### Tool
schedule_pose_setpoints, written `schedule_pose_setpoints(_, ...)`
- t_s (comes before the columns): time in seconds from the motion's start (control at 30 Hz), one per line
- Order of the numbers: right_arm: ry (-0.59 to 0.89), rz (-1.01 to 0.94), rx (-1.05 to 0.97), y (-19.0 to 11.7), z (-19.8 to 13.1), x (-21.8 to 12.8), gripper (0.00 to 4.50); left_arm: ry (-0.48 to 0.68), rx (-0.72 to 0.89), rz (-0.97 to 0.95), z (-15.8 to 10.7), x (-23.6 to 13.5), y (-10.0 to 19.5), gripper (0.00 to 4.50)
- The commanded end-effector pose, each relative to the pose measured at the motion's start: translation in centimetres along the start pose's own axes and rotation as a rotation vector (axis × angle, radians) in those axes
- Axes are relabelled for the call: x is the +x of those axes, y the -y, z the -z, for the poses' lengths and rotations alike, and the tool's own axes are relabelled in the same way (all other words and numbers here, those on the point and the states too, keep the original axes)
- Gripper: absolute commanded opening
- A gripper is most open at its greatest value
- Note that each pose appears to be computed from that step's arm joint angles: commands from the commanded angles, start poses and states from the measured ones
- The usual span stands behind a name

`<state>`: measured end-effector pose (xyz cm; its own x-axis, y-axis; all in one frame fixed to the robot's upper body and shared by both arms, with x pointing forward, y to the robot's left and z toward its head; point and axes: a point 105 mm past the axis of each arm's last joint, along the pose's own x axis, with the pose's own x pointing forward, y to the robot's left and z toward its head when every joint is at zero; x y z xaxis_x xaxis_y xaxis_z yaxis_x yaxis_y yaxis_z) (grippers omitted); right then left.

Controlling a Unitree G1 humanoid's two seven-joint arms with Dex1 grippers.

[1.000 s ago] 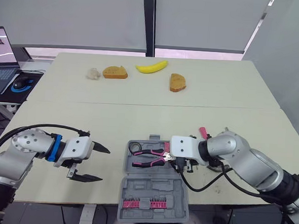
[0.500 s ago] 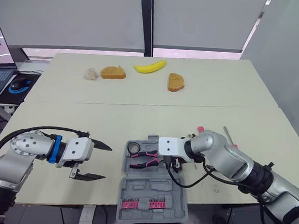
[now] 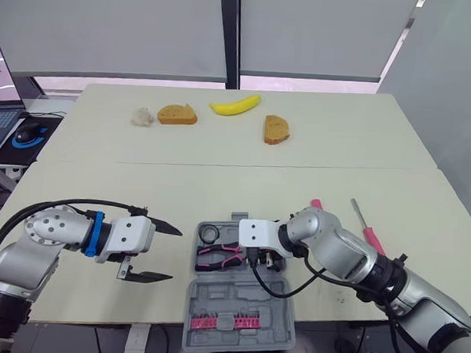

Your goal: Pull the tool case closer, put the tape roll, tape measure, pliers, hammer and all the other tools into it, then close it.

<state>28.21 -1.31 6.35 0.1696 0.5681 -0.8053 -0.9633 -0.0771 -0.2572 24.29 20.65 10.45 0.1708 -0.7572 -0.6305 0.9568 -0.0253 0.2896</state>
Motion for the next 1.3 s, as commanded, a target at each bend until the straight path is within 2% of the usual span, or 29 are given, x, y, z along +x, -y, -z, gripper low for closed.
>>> schedule_pose_setpoints(0.03, 0.026, 0.018, -0.021, 0.5, -1.0, -0.4, 1.25, 0.007, 0.032, -0.011, -0.4, 0.1, -0.2, 4.50)
schedule_pose_setpoints(0.17, 0.025, 0.017, -0.011, 0.4, -0.9, -0.4, 1.25, 0.008, 0.037, -0.011, -0.4, 0.2, -0.3, 4.50)
schedule_pose_setpoints(0.23, 0.031, 0.014, -0.015, 0.5, -1.0, -0.5, 1.97, 0.008, 0.040, -0.012, -0.4, 0.3, -0.4, 4.50)
schedule_pose_setpoints(0.47, 0.144, 0.011, -0.019, 0.9, -2.9, -2.8, 3.67, 0.011, 0.047, -0.018, -0.6, 0.4, -0.8, 4.50)
schedule_pose_setpoints(0.63, 0.314, 0.044, -0.112, 1.1, -5.0, -3.7, 3.67, 0.007, 0.045, -0.019, -0.5, 0.2, -0.8, 4.50)
schedule_pose_setpoints(0.67, 0.346, 0.041, -0.125, 1.0, -5.3, -3.6, 3.25, 0.006, 0.044, -0.019, -0.5, 0.2, -0.8, 4.50)
schedule_pose_setpoints(0.83, 0.393, 0.053, -0.110, 1.0, -5.8, -1.7, 1.97, 0.008, 0.044, -0.026, -0.5, 0.1, -0.9, 4.50)
schedule_pose_setpoints(1.13, 0.326, 0.070, -0.085, 1.3, -4.7, 1.4, 0.13, 0.008, 0.038, -0.028, -0.3, 0.1, -0.6, 4.50)
schedule_pose_setpoints(1.3, 0.290, 0.062, -0.028, 1.2, -3.8, 3.0, 0.02, 0.004, 0.034, -0.030, -0.2, 0.1, -0.6, 4.50)
